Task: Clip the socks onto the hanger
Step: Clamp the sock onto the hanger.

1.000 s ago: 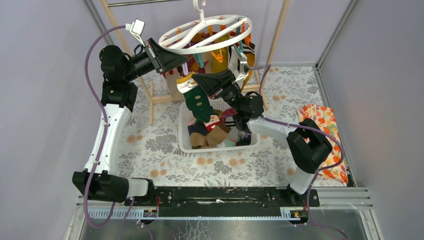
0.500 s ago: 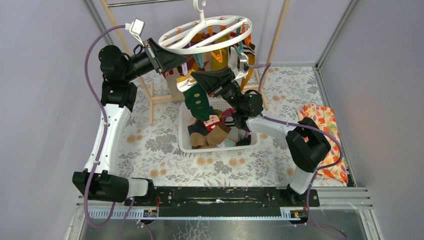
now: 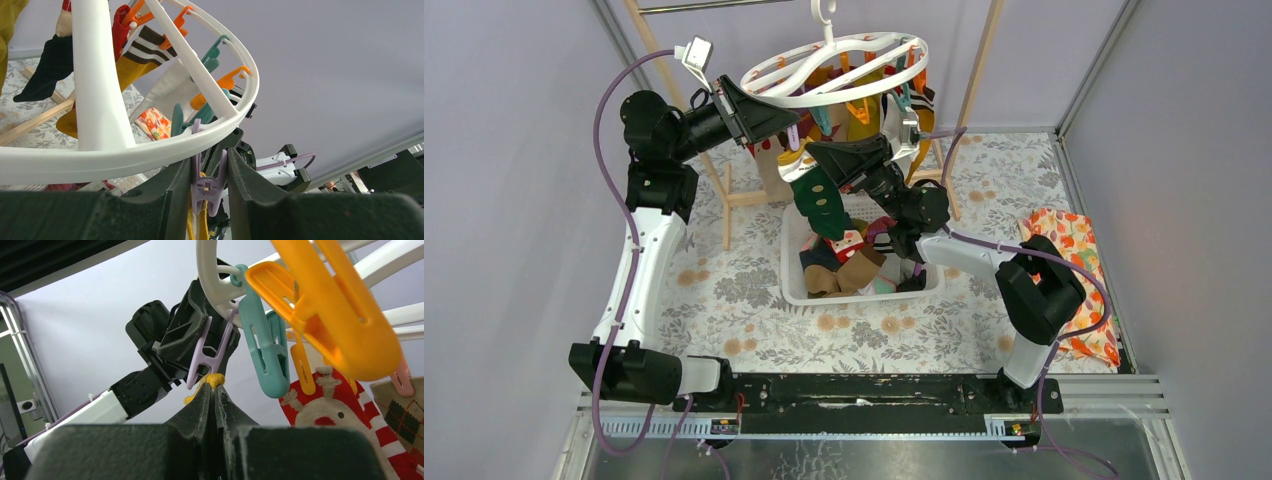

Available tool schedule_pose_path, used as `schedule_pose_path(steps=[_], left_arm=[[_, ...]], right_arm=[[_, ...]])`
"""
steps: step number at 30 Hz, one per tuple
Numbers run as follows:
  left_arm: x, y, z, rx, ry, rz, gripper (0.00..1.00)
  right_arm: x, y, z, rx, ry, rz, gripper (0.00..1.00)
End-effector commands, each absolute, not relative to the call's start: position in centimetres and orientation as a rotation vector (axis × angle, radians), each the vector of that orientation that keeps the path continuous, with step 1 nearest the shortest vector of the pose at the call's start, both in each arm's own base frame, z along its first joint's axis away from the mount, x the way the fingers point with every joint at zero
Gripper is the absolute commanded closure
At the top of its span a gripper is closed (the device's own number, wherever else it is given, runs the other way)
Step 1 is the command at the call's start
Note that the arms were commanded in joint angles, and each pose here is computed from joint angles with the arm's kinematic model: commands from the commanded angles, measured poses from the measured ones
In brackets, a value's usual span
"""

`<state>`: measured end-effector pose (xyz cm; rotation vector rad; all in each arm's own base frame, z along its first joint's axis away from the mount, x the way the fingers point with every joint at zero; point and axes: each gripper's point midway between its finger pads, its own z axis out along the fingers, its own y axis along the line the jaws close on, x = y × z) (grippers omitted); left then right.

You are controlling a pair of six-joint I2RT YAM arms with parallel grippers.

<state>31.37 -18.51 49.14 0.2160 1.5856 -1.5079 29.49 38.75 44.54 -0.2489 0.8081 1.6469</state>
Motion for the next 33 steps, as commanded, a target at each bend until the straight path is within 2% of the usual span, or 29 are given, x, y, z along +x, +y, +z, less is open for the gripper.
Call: schedule_pose_path(steps=[1,18,33], left_arm=[[29.6,-19.1,49.8,0.323,1.578,-1.545,1.0],[30.4,-18.9,49.2,0.307,1.594,-1.502,1.0],[29.8,-19.0,49.8,0.321,1.582,-1.523,1.0]], right_arm=[[28.5,36.6,47.6,-0.235,0.697,1.597,1.0],[27.8,35.9,48.8,-0.224,0.632,1.635,1.0],[28.7,36.4,48.7,-0.231,0.671,1.528,1.0]])
